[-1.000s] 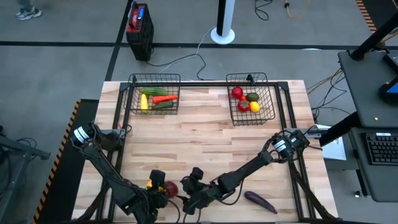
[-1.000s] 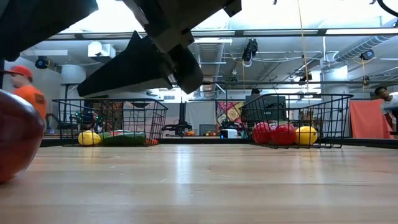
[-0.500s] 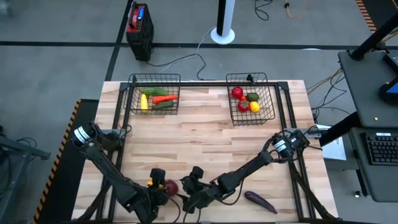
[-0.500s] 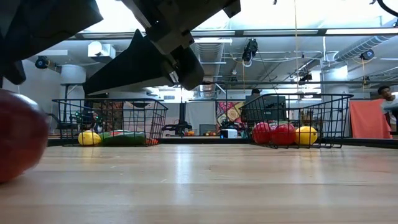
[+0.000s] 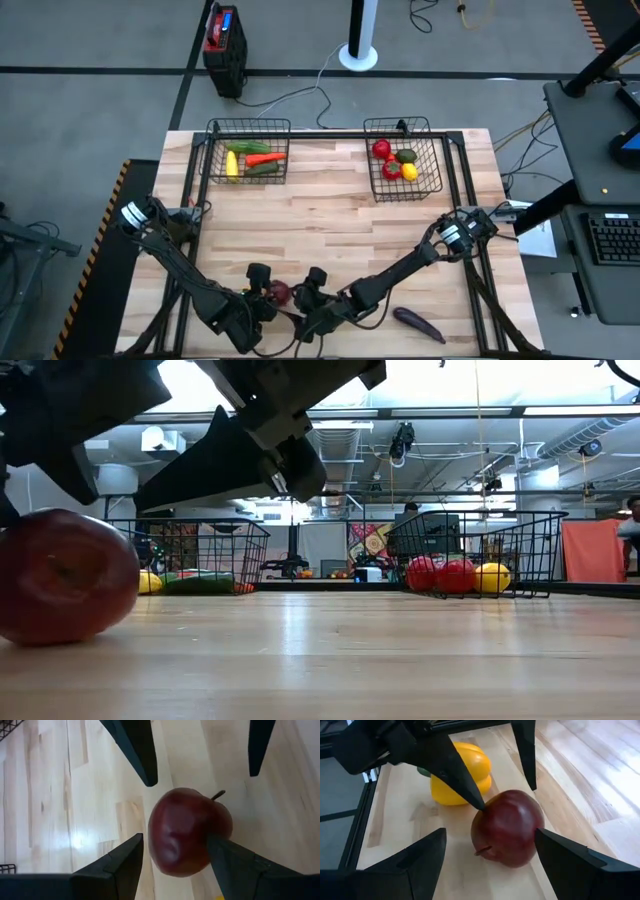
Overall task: Sort produce into baskets
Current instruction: Put the red apple into the right black wire basket
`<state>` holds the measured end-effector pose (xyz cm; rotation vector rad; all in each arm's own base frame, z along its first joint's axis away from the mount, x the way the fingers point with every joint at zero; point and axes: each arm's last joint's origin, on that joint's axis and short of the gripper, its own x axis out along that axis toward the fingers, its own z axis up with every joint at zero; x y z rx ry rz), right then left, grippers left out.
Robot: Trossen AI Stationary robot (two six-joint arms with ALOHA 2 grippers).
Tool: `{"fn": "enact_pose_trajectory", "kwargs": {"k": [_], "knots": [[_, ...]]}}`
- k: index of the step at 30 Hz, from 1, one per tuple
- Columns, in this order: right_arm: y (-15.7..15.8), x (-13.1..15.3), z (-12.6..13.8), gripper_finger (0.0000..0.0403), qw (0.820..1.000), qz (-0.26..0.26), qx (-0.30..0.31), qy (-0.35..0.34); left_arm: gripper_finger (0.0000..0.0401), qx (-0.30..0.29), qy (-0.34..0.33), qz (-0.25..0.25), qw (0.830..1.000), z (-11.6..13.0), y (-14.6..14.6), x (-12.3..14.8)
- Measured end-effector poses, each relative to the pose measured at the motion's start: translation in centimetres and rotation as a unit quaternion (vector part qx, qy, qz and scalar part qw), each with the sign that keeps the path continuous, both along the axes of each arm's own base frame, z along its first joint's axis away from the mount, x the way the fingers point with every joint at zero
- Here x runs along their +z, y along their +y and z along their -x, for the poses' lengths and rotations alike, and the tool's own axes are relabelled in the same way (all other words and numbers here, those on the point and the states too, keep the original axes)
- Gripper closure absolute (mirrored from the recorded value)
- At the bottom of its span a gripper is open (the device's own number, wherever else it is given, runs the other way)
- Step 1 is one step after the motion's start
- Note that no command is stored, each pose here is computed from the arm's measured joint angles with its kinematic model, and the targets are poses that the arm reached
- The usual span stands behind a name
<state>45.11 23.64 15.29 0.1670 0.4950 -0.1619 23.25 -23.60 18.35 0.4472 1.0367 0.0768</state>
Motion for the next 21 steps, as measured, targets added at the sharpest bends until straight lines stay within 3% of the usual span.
{"fn": "enact_pose_trajectory", "kwargs": {"k": [15, 21], "knots": [[-1.0, -0.4, -0.5, 0.0108, 0.998, 0.053, -0.034, -0.008, 0.0198, 0.003, -0.009, -0.012, 1.000, 0.7, 0.8, 1.3], [-1.3, -0.2, -0.8, 0.0108, 0.998, 0.058, -0.030, -0.015, 0.0198, 0.004, 0.008, -0.032, 0.999, 1.2, 1.4, 0.5]]}}
